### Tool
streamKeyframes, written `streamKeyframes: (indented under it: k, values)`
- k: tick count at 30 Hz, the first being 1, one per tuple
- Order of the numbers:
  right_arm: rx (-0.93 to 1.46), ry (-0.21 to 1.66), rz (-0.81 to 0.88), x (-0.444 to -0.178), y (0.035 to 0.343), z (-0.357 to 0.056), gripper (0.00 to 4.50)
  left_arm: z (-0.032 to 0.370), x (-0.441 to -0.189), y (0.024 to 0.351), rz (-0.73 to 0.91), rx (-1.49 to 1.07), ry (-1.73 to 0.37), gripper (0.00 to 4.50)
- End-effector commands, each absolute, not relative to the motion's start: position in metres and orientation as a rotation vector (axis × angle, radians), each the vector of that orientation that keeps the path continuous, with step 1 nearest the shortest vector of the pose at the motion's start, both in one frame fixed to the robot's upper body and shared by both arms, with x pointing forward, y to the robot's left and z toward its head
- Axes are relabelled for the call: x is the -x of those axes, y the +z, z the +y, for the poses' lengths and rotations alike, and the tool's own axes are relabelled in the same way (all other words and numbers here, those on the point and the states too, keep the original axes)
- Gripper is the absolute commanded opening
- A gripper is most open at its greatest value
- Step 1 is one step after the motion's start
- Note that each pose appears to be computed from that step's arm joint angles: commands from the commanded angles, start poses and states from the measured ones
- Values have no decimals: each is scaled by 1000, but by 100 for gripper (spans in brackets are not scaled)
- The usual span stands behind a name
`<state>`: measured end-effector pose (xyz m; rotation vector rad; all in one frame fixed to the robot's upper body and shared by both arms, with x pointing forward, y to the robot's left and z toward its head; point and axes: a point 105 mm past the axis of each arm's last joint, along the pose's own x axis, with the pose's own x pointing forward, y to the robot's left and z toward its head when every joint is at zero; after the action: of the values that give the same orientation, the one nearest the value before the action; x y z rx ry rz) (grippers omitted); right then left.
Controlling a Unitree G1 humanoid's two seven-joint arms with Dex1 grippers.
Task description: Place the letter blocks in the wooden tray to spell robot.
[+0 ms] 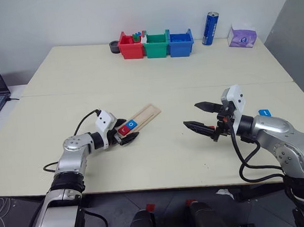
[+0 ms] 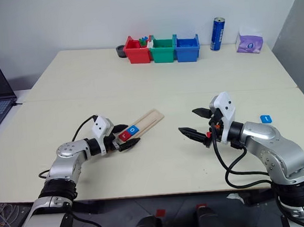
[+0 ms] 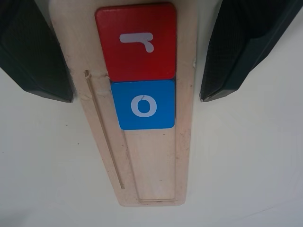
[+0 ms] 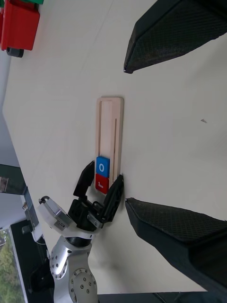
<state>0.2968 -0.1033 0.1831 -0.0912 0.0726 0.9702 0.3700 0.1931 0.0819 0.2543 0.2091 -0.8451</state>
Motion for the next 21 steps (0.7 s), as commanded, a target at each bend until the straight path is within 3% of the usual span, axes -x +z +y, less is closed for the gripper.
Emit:
streamKeyframes:
  k: [1, 3, 12, 21]
  values:
    - [118, 983, -7, -292, 203, -101, 450, 193, -369, 77, 232, -252, -861, 393]
    - [118, 982, -7, -292, 203, -102, 450, 193, -369, 78, 230, -247, -864, 340]
    - [122, 972, -2, -287, 200, -102, 450, 184, -365, 84, 208, -262, -923, 340]
    - [228, 996, 33, -281, 186, -117, 450, 141, -335, 97, 141, -382, -1306, 340]
